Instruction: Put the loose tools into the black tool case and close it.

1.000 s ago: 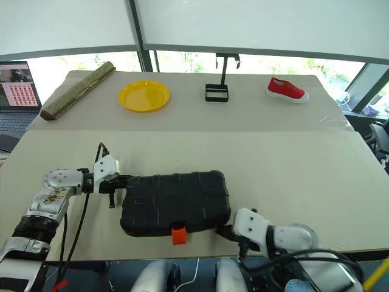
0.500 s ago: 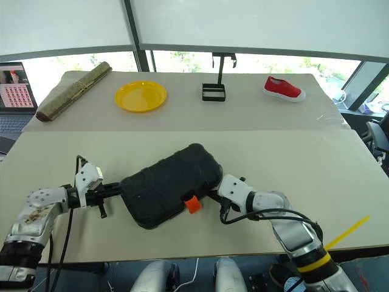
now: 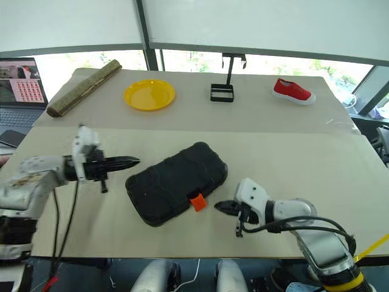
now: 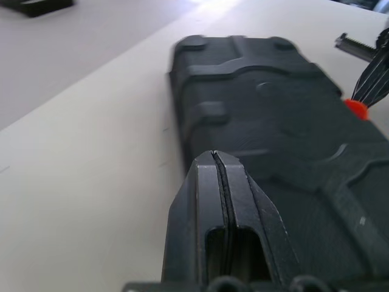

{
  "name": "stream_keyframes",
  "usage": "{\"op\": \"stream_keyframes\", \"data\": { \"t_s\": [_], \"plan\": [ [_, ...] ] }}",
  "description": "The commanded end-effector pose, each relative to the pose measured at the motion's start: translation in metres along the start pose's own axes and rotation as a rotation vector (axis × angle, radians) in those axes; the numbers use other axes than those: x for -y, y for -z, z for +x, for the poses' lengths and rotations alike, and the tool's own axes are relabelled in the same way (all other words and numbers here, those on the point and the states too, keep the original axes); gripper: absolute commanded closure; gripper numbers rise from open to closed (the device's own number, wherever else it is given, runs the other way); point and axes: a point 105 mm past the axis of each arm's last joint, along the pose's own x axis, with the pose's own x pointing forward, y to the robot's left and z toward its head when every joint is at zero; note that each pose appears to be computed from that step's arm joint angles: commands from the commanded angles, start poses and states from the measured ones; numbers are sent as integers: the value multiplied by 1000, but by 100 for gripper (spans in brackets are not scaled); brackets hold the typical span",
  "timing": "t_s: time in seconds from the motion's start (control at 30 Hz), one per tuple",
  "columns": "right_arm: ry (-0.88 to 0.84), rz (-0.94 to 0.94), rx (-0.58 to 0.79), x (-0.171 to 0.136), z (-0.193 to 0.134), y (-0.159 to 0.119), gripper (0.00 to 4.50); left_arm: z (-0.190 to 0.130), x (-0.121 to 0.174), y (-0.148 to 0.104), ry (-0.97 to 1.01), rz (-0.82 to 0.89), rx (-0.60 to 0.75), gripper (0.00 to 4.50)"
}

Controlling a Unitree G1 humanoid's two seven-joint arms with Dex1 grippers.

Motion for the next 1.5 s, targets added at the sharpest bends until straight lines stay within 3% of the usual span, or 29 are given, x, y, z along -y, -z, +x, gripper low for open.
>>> {"op": "stream_keyframes", "data": {
  "t_s": [0.03,0.33,0.93,1.27,1.5],
  "plan": [
    [-8,-19,3,-8,9,-4,450,21,11,-14,62,96,5,447],
    [26,-17,43,-5,26,-11,450,42,19,-4,127,151,-34,447],
    [77,-70,129,14,42,-32,450,41,15,22,117,126,-96,447],
    [53,-103,191,13,36,-51,450,40,21,54,137,110,-215,447],
    [59,-109,192,17,37,-52,450,42,23,59,141,106,-217,447]
  ]
}}
